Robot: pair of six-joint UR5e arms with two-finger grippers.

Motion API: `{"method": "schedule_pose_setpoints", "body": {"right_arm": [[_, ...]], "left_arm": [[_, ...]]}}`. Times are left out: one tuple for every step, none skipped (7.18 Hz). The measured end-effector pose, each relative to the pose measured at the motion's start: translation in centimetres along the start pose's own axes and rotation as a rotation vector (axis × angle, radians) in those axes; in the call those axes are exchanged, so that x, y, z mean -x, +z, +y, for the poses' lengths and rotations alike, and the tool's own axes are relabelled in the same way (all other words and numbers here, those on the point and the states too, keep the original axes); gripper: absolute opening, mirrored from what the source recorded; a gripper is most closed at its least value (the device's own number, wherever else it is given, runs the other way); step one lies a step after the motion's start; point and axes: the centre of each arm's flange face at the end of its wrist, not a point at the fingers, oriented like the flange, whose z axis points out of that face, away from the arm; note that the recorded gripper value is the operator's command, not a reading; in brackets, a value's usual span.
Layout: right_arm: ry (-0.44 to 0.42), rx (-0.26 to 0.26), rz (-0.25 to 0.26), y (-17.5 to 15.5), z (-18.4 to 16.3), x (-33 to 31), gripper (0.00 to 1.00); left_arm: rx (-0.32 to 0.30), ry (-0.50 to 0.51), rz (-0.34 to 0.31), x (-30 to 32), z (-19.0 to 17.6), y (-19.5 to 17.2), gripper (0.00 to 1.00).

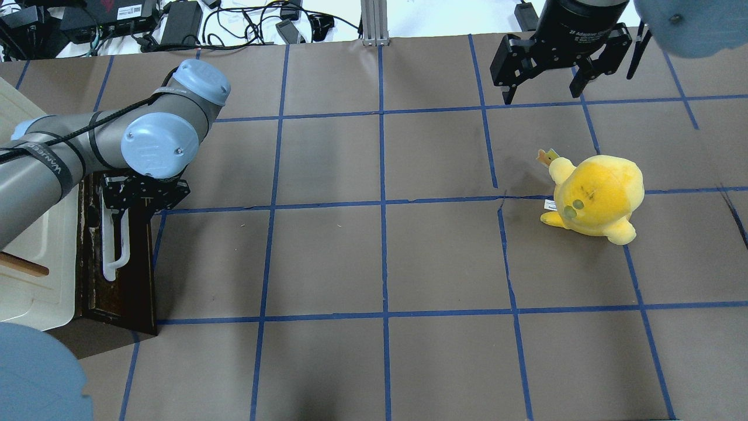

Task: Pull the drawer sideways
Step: 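Close the left gripper on the white handle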

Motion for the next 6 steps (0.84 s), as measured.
{"method": "schedule_pose_setpoints", "body": {"right_arm": [[0.0,0.0,0.0,0.0,0.0,0.0,1.0],[0.0,0.0,0.0,0.0,0.0,0.0,1.0],[0.0,0.0,0.0,0.0,0.0,0.0,1.0],[0.0,0.0,0.0,0.0,0.0,0.0,1.0],[0.0,0.0,0.001,0.0,0.0,-0.01,1.0],[0.0,0.0,0.0,0.0,0.0,0.0,1.0]], "left_arm": [[0.0,0.001,0.0,0.02,-0.01,0.0,0.49],[0.0,0.003,0.0,0.05,0.01,0.0,0.49],[0.0,0.004,0.0,0.09,0.05,0.0,0.49],[-0.001,0.005,0.0,0.14,0.08,-0.02,0.49],[-0.001,0.005,0.0,0.16,0.1,-0.03,0.49],[-0.002,0.005,0.0,0.22,0.11,-0.06,0.48]]}}
